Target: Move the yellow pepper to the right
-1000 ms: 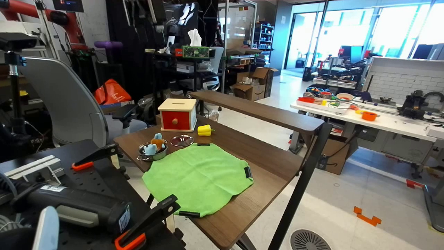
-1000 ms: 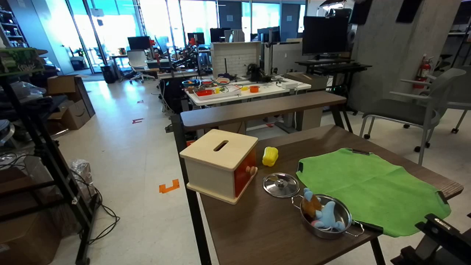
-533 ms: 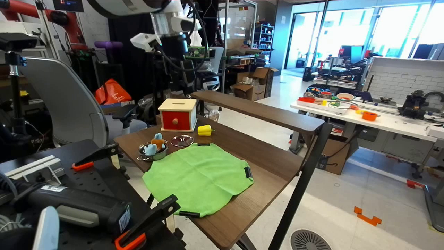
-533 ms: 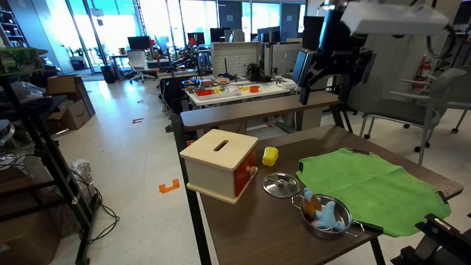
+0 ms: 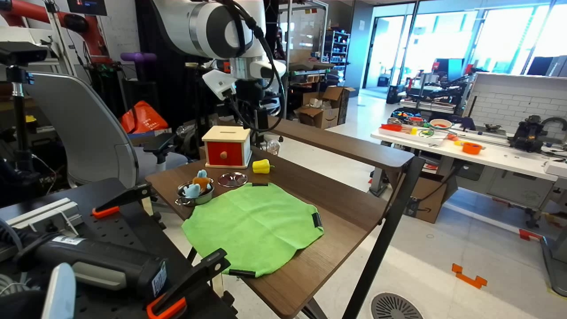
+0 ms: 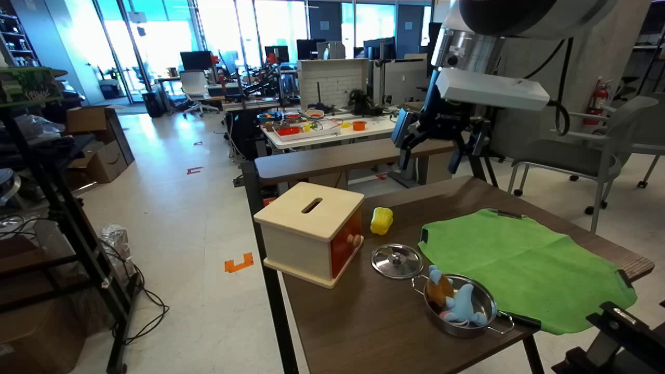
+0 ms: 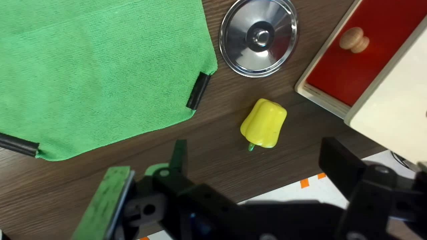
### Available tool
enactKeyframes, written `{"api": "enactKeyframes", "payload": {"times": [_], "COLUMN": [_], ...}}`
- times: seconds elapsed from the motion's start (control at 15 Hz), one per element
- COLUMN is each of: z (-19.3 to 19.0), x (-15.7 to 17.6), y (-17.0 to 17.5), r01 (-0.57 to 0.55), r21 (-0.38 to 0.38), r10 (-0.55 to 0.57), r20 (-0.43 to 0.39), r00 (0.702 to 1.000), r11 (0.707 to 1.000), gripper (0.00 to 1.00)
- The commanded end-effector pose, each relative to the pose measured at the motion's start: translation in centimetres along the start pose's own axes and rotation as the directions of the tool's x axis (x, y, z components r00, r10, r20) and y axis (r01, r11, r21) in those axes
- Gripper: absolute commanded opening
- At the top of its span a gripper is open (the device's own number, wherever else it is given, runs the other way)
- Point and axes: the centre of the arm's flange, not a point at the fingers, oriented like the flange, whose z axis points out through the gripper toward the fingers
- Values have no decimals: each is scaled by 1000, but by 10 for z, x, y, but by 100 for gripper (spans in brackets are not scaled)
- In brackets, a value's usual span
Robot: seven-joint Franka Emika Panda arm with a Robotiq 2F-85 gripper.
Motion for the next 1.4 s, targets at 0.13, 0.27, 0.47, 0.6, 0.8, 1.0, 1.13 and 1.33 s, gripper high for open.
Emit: {"api": "enactKeyframes", "payload": {"times": [0.13,0.27,0.47,0.6,0.8,1.0,1.13,1.33], "z": [36,53,75,87,104,118,127,139], "x": [26,37,45,51,53,59,62,69], "y": [-3,-3,-6,-8,-14,-26,-32,-37], "r01": [-59,-84,-90,-95,-86,-74,-69,-66], "r21": [90,87,76,72,65,58,57,45], "r10": [58,82,87,92,82,71,65,62], "r20": [16,29,39,50,60,57,64,78], "r00": [998,996,995,995,995,996,996,995], "r11": [994,993,993,993,994,996,996,997], "gripper": [100,100,100,100,100,100,100,100]}}
